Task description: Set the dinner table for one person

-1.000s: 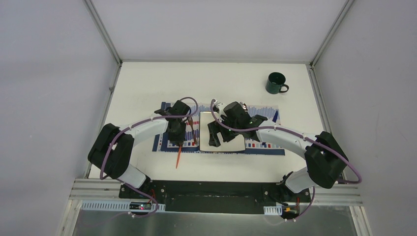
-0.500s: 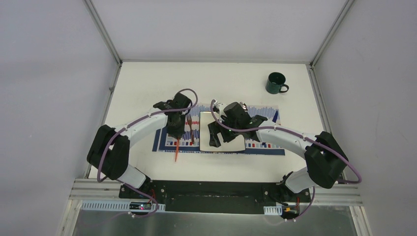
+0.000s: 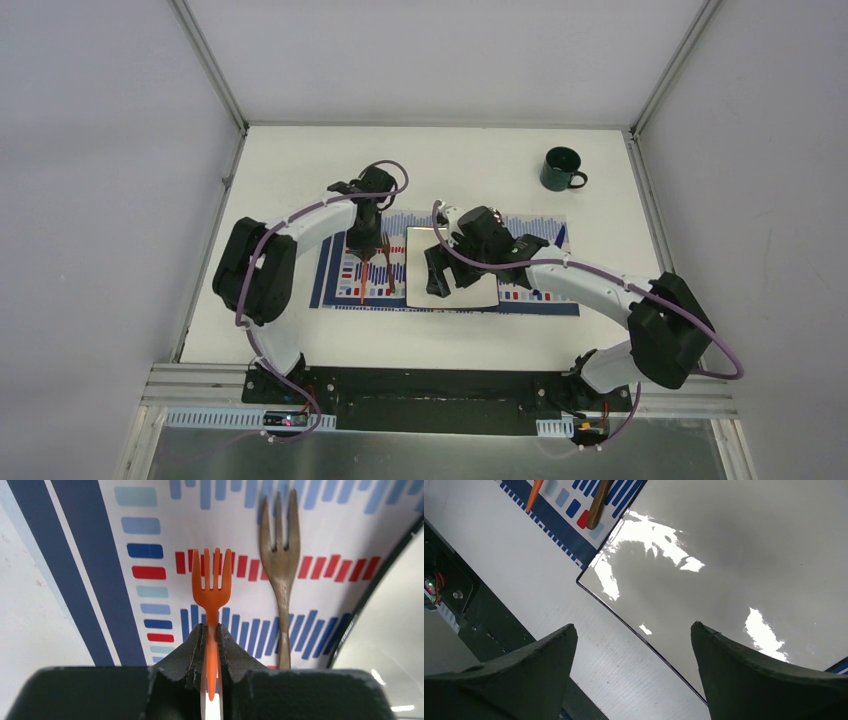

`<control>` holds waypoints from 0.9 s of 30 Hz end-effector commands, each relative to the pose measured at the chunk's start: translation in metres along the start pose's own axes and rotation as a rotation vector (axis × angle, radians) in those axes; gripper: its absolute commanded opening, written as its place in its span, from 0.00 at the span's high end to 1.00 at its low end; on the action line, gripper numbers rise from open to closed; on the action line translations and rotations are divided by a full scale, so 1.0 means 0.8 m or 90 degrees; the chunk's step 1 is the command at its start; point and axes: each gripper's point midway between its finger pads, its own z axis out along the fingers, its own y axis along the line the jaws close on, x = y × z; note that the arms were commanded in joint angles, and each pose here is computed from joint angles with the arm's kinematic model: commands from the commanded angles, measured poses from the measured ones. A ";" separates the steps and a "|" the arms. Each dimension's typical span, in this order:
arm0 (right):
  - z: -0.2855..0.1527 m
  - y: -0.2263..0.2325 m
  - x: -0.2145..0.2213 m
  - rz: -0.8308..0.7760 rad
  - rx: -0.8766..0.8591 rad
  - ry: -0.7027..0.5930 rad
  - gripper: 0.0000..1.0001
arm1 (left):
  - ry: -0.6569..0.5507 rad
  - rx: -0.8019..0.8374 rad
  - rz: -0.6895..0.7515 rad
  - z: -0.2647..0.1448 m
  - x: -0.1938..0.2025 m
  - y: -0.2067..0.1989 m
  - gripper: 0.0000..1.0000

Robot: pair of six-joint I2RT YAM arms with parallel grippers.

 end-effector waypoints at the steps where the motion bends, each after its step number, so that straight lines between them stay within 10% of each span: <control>1: -0.013 0.004 -0.015 -0.018 0.003 -0.042 0.12 | -0.020 -0.008 0.014 0.006 -0.028 0.004 1.00; 23: -0.007 -0.003 -0.020 -0.017 0.021 -0.036 0.12 | 0.019 -0.012 0.018 0.045 -0.041 0.025 1.00; 27: -0.003 -0.003 -0.020 -0.014 0.022 -0.031 0.12 | 0.025 -0.005 0.019 0.043 -0.037 0.024 0.77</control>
